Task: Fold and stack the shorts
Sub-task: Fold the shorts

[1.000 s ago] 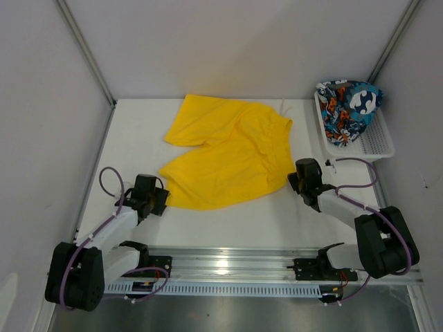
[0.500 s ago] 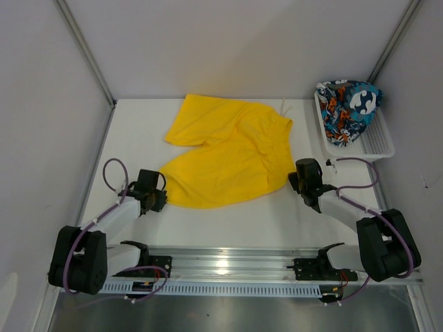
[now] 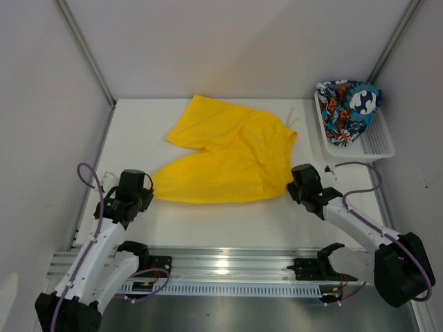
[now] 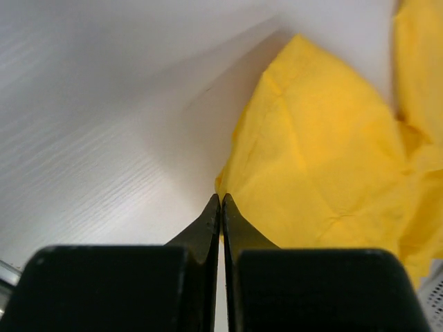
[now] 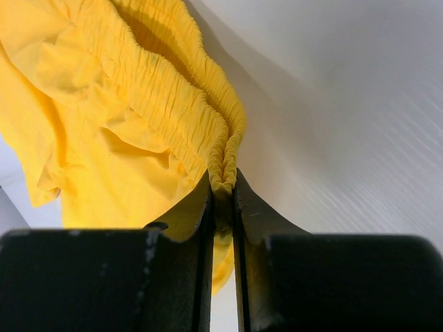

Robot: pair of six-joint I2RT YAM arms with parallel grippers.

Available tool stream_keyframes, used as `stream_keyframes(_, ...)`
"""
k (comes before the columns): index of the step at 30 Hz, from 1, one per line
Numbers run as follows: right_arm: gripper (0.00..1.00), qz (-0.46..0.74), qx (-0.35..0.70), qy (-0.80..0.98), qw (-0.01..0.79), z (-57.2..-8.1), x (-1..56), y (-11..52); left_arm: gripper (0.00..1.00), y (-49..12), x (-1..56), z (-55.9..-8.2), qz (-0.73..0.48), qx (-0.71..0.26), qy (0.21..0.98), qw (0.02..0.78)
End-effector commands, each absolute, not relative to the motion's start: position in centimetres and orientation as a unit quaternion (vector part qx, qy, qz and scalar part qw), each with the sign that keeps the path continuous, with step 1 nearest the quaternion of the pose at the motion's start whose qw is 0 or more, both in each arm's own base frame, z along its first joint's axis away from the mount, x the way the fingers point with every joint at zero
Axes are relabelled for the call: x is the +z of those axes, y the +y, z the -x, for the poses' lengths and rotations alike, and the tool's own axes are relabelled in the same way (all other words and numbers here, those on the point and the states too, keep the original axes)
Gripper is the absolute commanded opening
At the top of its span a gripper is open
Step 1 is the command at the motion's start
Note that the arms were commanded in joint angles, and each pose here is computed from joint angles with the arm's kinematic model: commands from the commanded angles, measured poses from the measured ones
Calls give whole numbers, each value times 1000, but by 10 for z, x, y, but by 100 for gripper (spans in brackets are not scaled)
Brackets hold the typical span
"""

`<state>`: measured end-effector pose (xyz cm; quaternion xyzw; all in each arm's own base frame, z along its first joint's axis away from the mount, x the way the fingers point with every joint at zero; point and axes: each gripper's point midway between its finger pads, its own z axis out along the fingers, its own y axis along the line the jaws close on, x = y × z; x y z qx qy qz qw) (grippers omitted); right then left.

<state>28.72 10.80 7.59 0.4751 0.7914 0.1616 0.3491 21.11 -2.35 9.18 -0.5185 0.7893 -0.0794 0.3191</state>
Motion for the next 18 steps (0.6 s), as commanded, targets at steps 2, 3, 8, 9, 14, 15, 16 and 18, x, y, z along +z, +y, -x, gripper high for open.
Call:
stream_keyframes(2, 0, -497, 139, 785, 344, -274, 93, 96, 0, -6, 169, -233, 495, -74, 763, 409)
stream_keyframes(3, 0, -500, 136, 784, 342, -273, 97, 95, 0, -6, 176, -237, 486, -71, 767, 413)
stream_keyframes(8, 0, -533, 107, 763, 350, -273, 137, 86, 0, -12, 219, -276, 469, -73, 765, 435)
stream_keyframes(9, 0, -535, 107, 761, 351, -274, 143, 87, 0, -12, 231, -285, 468, -79, 759, 446)
stream_keyframes(14, 0, -539, 101, 754, 362, -290, 166, 90, 0, -21, 273, -336, 458, -105, 741, 479)
stream_keyframes(15, 0, -538, 115, 746, 374, -300, 179, 94, 0, -23, 287, -352, 455, -109, 738, 486)
stream_keyframes(16, 0, -537, 110, 746, 377, -306, 180, 94, 0, -23, 289, -359, 456, -108, 736, 488)
stream_keyframes(18, 0, -541, 123, 736, 388, -319, 196, 96, 0, -22, 295, -376, 456, -106, 732, 495)
